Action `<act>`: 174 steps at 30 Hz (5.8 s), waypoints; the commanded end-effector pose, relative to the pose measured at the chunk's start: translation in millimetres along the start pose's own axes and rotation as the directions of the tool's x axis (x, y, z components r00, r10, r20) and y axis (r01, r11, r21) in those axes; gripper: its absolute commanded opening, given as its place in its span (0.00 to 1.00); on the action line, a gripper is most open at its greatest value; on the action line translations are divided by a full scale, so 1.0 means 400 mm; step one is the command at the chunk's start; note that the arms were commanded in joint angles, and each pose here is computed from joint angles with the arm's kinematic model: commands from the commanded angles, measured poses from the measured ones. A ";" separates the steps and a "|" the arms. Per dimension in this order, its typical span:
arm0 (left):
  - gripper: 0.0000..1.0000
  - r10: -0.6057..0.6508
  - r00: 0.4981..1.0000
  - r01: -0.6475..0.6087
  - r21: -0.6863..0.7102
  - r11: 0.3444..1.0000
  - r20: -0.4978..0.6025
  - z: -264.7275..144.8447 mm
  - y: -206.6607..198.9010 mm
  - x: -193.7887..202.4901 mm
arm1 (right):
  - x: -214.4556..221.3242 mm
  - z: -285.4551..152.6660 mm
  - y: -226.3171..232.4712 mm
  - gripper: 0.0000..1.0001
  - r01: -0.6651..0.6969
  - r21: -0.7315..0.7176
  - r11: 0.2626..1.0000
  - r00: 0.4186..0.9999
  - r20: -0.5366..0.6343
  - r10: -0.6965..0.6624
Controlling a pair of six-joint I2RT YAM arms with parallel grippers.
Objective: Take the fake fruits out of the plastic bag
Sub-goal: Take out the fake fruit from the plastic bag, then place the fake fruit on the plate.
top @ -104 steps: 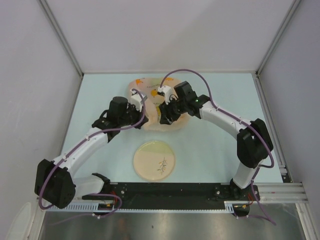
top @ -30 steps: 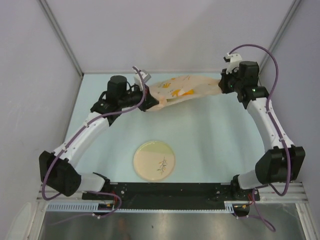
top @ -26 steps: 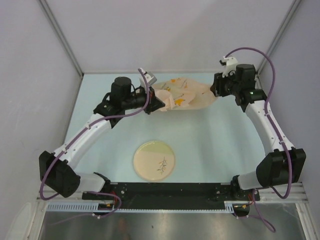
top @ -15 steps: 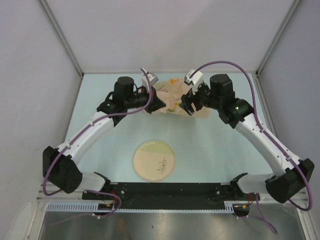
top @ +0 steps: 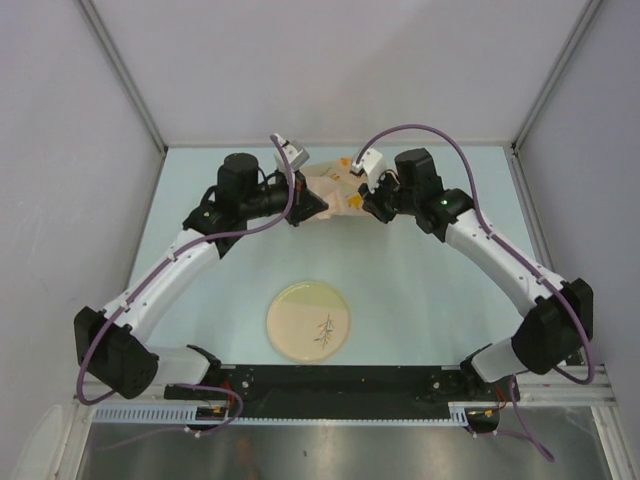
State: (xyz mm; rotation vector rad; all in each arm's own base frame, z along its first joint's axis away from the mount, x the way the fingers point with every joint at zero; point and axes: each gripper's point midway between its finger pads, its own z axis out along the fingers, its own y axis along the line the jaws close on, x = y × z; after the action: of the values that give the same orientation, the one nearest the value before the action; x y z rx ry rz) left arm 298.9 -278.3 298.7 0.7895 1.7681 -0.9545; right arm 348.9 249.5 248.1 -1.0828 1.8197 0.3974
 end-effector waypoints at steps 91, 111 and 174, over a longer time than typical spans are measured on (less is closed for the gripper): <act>0.00 -0.030 0.964 -0.029 -0.217 0.976 -0.264 -0.169 0.133 0.275 | 0.081 0.593 0.009 0.73 -0.402 -0.091 0.911 0.915 -0.085 0.395; 0.00 -0.031 0.969 -0.025 -0.222 0.975 -0.245 -0.162 0.143 0.261 | 0.129 0.655 0.093 0.74 -0.428 -0.139 0.893 0.901 -0.149 0.408; 0.00 -0.270 0.946 0.314 -0.288 0.905 0.180 -0.186 0.216 0.088 | 0.203 0.315 0.794 1.00 0.202 -0.634 0.747 0.940 -0.089 -0.329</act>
State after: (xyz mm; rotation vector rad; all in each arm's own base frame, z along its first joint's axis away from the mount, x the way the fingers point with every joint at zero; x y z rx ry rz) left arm 328.6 -167.3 252.0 0.2150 1.9427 -0.8523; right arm 142.3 458.0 50.0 -1.9229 1.7288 0.7713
